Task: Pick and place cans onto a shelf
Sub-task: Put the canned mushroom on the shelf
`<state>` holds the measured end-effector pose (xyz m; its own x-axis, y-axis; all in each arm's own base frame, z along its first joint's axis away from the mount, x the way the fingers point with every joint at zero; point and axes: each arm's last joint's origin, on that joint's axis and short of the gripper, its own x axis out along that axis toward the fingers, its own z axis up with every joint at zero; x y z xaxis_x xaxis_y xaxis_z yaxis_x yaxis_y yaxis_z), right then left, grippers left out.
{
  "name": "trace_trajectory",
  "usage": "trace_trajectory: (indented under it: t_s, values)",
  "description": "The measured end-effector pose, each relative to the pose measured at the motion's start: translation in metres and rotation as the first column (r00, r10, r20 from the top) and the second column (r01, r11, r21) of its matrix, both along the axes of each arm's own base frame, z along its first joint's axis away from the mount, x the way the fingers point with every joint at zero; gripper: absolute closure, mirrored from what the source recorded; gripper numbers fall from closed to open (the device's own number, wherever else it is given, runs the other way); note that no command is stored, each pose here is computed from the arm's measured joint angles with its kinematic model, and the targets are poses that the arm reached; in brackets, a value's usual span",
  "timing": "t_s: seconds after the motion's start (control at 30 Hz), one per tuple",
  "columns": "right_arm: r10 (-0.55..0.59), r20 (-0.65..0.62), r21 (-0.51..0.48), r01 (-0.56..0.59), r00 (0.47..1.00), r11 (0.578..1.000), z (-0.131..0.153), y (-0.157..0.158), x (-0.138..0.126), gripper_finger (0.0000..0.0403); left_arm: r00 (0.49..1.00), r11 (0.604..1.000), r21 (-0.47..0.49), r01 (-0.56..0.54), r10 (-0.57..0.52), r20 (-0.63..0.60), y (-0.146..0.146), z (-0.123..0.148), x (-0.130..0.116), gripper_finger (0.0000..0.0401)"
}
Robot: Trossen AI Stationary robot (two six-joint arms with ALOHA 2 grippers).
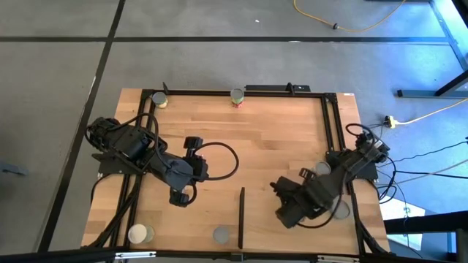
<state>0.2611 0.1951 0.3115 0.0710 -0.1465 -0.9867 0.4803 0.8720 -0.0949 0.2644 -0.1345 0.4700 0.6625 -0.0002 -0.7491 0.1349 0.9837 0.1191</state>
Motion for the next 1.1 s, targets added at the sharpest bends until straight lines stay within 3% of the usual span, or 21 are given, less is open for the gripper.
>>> trace_trajectory:
  t_s: [0.47,0.83,1.1]
  values:
    - [0.05,-0.012,0.099,-0.049,0.999,0.994,-0.008,0.01,0.001,0.04,1.0,1.0,-0.001,0.003,-0.003,0.0,-0.001,0.0,-0.001,0.0401]
    - [0.07,-0.067,0.185,-0.057,0.995,0.981,-0.008,0.03,-0.015,0.04,1.0,1.0,-0.001,0.003,-0.003,0.0,-0.001,0.0,-0.001,0.0401]
    - [0.059,-0.026,0.149,-0.055,0.998,0.987,-0.006,0.037,-0.021,0.04,1.0,1.0,-0.001,0.003,-0.003,0.0,-0.001,0.0,-0.001,0.0401]
